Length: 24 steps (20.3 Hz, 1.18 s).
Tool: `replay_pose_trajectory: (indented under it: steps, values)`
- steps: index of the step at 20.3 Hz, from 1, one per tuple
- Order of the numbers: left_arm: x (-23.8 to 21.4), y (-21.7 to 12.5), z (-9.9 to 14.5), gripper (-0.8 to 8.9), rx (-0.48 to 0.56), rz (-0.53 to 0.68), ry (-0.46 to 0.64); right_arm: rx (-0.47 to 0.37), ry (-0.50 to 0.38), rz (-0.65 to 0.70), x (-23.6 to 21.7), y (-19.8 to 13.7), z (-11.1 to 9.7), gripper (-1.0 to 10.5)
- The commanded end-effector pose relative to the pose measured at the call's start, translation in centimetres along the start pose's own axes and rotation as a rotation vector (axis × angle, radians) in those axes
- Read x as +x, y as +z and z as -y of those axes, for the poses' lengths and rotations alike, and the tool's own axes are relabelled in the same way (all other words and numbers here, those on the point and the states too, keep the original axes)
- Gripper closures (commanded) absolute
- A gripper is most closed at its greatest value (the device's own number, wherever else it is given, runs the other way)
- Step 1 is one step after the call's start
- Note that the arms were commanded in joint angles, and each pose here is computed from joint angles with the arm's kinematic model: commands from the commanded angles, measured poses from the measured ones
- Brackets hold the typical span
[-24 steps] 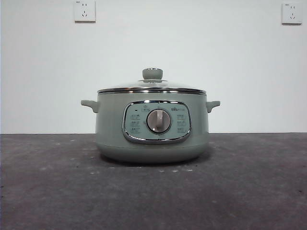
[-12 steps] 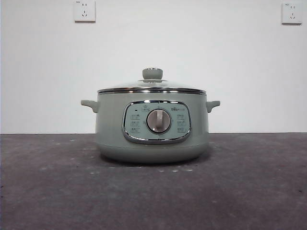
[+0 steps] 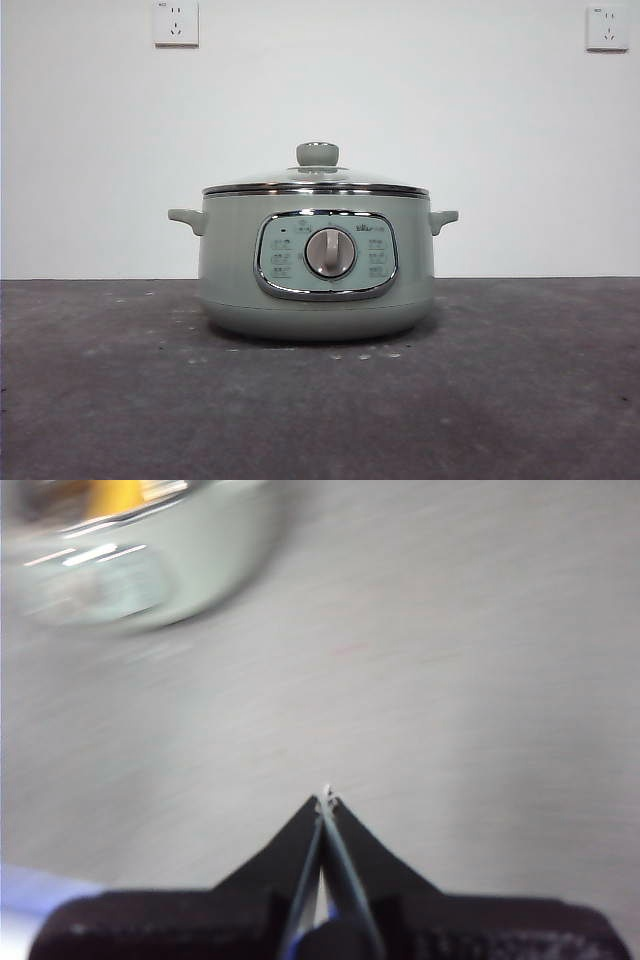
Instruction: Pick up the corn,open the lid,put the corn in the pot,close the lid
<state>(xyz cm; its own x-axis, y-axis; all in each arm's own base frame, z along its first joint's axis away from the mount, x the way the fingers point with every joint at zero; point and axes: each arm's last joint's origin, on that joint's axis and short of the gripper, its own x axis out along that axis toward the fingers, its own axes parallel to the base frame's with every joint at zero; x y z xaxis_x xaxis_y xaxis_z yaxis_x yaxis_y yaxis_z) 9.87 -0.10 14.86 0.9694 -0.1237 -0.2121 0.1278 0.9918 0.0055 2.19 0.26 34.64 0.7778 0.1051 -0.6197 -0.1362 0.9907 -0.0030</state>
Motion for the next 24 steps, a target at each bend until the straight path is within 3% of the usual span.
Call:
replay_pose_trajectory:
  steps: [1, 5, 8, 15, 20, 24]
  values:
    - [0.1, -0.3, 0.0, 8.16, -0.007, -0.005, 0.002, 0.042, -0.049, 0.149, 0.4, 1.2, -0.2, 9.5]
    - [0.1, -0.3, 0.0, 8.16, -0.007, -0.006, 0.002, -0.006, 0.119, 0.491, 2.4, 2.1, -0.6, 9.5]
    - [0.1, -0.3, 0.0, 8.16, -0.008, -0.008, 0.002, -0.008, 0.095, 0.607, 6.1, -0.1, -0.1, 9.5]
    - [0.1, -0.3, 0.0, 8.16, -0.008, -0.01, 0.002, 0.05, -0.042, 0.627, 13.8, -6.7, 0.7, 9.5]
    - [0.1, -0.3, 0.0, 8.16, -0.008, -0.01, 0.001, 0.112, -0.06, 0.592, 17.1, -9.8, 0.9, 9.5]
    - [0.1, -0.3, 0.0, 8.16, -0.008, -0.012, 0.001, 0.115, -0.068, 0.492, 17.9, -10.9, 0.9, 9.5]
